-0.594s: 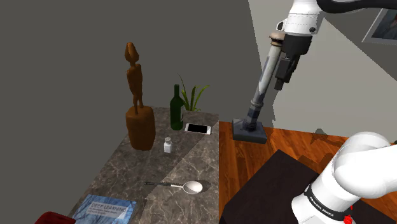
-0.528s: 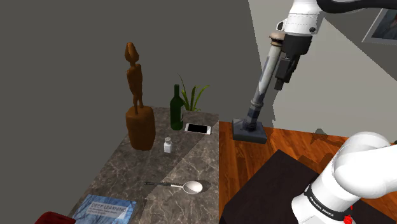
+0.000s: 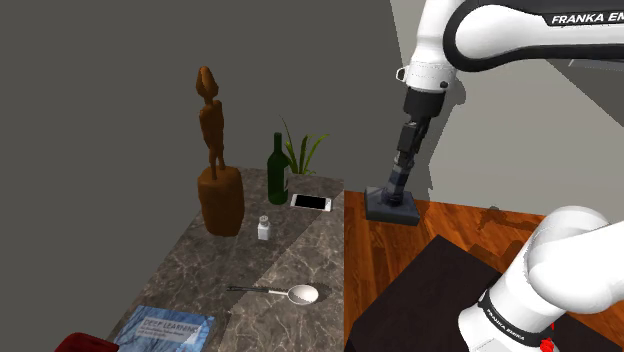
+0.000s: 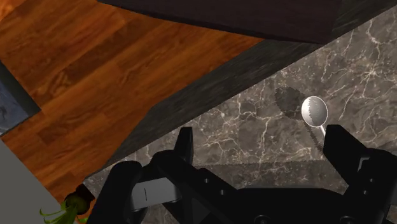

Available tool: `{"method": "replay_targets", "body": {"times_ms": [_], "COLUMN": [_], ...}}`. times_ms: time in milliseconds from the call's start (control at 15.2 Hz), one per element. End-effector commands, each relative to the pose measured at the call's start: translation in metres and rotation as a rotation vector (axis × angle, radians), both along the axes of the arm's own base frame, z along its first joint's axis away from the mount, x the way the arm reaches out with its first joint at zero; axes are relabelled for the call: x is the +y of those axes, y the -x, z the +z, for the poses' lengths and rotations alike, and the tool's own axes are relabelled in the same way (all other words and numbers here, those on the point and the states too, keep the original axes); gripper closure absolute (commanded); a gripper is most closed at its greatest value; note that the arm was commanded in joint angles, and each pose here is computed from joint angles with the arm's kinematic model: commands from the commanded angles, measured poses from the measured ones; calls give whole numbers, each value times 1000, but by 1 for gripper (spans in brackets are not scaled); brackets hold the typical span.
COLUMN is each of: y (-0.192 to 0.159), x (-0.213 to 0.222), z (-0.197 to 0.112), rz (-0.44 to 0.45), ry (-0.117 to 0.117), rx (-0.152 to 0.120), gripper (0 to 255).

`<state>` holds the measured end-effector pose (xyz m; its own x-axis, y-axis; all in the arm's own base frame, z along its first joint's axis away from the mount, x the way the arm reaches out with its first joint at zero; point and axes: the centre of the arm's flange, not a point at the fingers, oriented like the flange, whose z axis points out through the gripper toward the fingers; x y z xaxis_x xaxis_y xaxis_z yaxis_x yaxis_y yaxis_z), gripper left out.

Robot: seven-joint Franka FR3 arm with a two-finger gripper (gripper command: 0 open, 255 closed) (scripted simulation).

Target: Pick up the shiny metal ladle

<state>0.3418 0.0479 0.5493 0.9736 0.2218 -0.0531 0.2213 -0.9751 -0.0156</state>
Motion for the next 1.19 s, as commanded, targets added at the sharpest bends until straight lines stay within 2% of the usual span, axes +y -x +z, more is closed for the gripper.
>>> {"method": "replay_targets", "body": {"times_ms": [0,1122], "y": [-9,-89], "x": [13,128], "z": [-23,-196], "rz": [25,242], "ry": [-5,-45], "rx": [-1,7], "gripper": [0,0]}}
